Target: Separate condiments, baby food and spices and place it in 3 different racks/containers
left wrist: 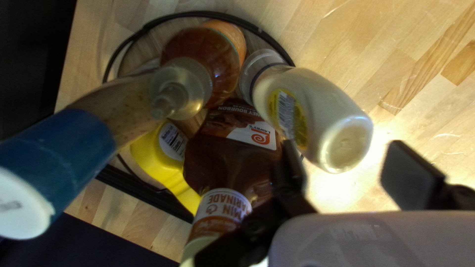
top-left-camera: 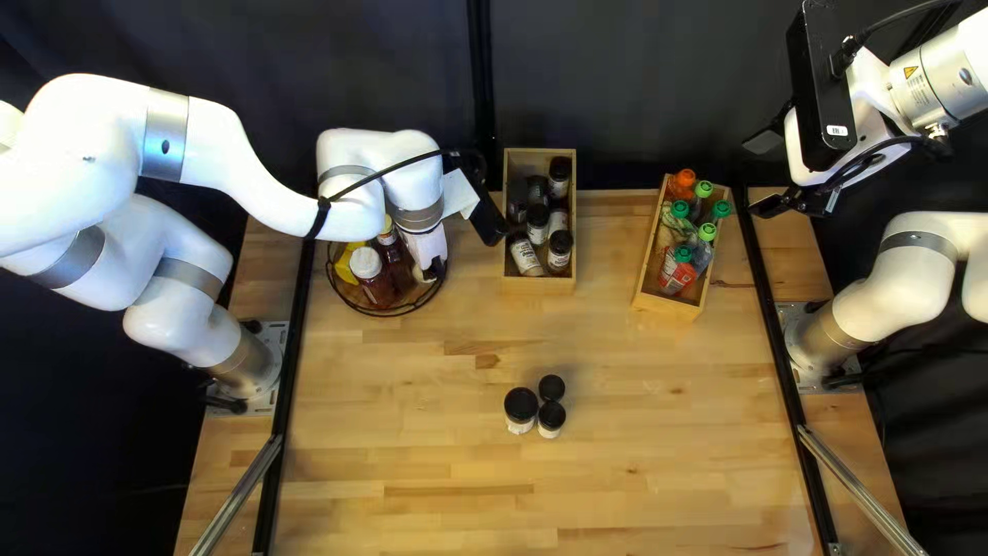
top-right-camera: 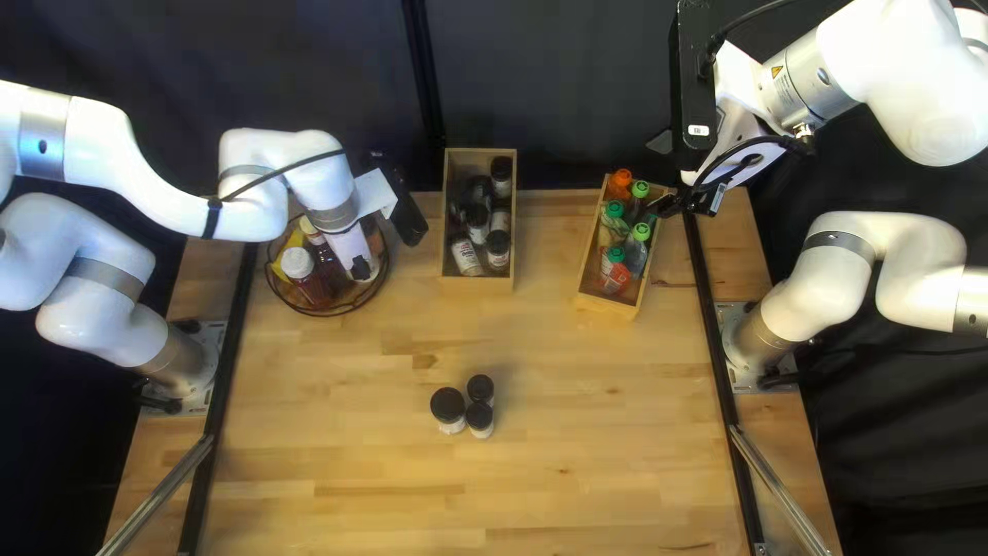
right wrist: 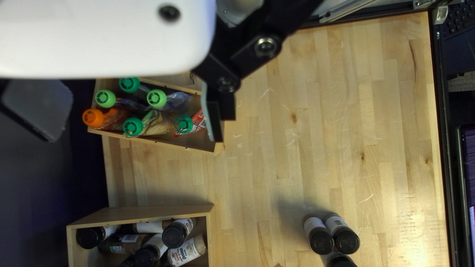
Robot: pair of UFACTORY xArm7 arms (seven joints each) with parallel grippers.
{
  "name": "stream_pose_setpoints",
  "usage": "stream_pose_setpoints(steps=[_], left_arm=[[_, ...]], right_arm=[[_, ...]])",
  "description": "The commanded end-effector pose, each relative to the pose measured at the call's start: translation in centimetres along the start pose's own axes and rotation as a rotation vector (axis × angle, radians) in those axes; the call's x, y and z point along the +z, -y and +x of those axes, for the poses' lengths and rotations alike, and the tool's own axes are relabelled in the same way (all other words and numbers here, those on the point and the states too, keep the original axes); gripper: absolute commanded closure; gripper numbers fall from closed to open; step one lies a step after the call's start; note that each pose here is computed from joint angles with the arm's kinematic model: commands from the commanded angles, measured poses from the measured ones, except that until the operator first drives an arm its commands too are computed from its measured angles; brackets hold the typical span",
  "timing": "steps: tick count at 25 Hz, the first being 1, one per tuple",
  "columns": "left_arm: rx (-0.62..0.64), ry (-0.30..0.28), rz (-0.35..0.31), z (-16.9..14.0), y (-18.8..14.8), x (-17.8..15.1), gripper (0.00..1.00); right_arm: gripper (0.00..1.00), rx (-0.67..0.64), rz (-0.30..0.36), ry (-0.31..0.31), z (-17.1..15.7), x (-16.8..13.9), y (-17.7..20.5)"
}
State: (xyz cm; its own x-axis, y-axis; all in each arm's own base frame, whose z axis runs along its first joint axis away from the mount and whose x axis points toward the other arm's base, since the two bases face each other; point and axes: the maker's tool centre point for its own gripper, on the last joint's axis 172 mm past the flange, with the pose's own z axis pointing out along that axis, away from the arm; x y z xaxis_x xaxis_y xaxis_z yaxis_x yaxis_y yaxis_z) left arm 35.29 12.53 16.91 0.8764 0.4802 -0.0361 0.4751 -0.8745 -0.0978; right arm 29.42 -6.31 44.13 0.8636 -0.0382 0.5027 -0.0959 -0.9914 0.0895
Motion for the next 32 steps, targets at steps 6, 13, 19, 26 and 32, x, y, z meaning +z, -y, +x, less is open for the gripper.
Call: stream_pose_setpoints(steps=[6, 13, 19, 26, 32], left_arm=[[0.03, -0.01, 0.027, -0.1, -1.3, -0.9, 0.0], [0.273, -0.027, 0.023, -3.0, -7.4, -2.2, 0.0], [0.502, -0.064, -0.023, -6.7, -13.7, -1.6, 0.0], [0.722, -0.086, -0.069, -10.6, -20.8, -0.2, 0.0], [0.853, -0.11, -0.055, -11.5, -26.1, 1.5, 0.0]], right_arm=[[0.0, 0.0, 0.0, 0.0, 0.0, 0.0, 0.0], [0.0, 0.0, 0.0, 0.0, 0.0, 0.0, 0.0], [0.0, 0.0, 0.0, 0.0, 0.0, 0.0, 0.0], [0.0, 0.0, 0.0, 0.0, 0.0, 0.0, 0.0], [0.0, 0.0, 0.0, 0.0, 0.0, 0.0, 0.0]])
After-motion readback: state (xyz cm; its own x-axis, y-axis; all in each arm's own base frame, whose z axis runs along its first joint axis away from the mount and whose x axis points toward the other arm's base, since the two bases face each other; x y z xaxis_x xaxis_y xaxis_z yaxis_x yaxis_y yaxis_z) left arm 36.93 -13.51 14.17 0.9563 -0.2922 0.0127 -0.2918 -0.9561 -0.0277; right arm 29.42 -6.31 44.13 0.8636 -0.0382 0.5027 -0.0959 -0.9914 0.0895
